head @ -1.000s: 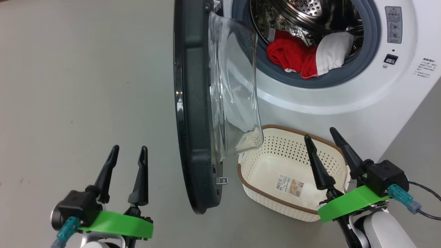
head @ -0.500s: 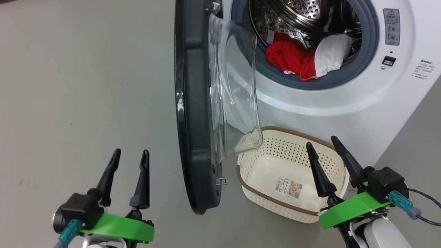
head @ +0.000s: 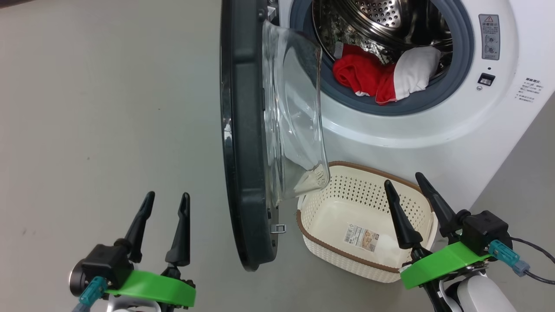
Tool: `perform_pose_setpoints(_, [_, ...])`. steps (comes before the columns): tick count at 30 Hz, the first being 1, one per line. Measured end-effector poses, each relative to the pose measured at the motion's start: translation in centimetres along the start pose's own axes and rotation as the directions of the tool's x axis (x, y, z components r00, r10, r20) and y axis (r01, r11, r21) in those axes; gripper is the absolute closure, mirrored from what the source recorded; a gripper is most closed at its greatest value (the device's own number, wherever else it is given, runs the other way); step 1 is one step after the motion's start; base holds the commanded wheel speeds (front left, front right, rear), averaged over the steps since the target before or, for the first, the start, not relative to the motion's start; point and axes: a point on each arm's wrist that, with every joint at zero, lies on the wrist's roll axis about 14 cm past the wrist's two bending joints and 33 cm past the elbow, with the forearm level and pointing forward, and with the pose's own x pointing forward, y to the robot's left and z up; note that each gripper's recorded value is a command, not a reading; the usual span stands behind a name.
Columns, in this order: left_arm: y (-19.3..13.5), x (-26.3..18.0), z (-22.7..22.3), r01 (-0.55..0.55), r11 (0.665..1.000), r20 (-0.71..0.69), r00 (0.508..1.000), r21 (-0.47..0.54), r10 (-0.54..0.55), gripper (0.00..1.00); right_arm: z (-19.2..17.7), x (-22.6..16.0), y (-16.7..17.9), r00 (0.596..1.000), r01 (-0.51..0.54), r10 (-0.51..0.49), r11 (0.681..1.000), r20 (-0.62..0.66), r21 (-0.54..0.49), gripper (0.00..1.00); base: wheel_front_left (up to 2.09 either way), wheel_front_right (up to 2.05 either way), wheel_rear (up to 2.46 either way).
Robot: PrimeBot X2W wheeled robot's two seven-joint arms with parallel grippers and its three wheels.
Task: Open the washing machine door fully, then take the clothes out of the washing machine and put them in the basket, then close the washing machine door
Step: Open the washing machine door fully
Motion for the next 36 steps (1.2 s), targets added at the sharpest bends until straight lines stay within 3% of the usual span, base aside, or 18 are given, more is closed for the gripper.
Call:
perform_pose_setpoints(3, [-0.1,-0.1,-0.2,0.007,1.0,-0.007,1.0,-0.003,-0.007,0.0,0.0,0.0,-0.1,1.0,0.006,-0.006,1.0,0.002,0.023,0.0,0.0,0.0,0.0])
perform_pose_setpoints(4, [-0.1,-0.1,-0.3,0.007,1.0,-0.008,1.0,-0.003,-0.007,0.77,0.0,-0.1,-0.1,1.0,0.007,-0.007,1.0,0.002,0.027,0.0,0.0,0.0,0.0])
perform_pose_setpoints(5, [-0.1,-0.1,-0.2,0.008,1.0,-0.008,1.0,-0.004,-0.009,1.0,0.0,-0.1,0.0,1.0,0.007,-0.007,1.0,0.001,0.027,0.0,0.0,0.0,0.0])
perform_pose_setpoints(14, [-2.2,1.4,4.8,0.077,0.997,0.144,0.986,0.022,-0.08,1.0,0.1,-0.2,0.4,1.0,-0.001,0.001,0.999,-0.001,0.032,0.0,0.0,0.0,0.0])
perform_pose_setpoints(24, [-6.1,2.0,12.1,0.195,0.98,0.359,0.912,0.042,-0.197,1.0,0.2,-0.7,0.9,1.0,-0.008,0.008,0.999,0.0,0.038,0.0,0.0,0.0,0.0])
perform_pose_setpoints(29, [-10.1,1.3,13.5,0.333,0.943,0.401,0.861,0.019,-0.312,1.0,0.0,-1.3,0.7,1.0,0.004,-0.003,0.999,-0.008,0.039,0.0,0.0,0.0,0.0])
perform_pose_setpoints(36, [-14.8,0.6,9.3,0.48,0.876,0.285,0.846,-0.04,-0.451,1.0,0.1,-1.6,0.1,1.0,0.021,-0.021,0.999,-0.005,0.04,0.0,0.0,0.0,0.0])
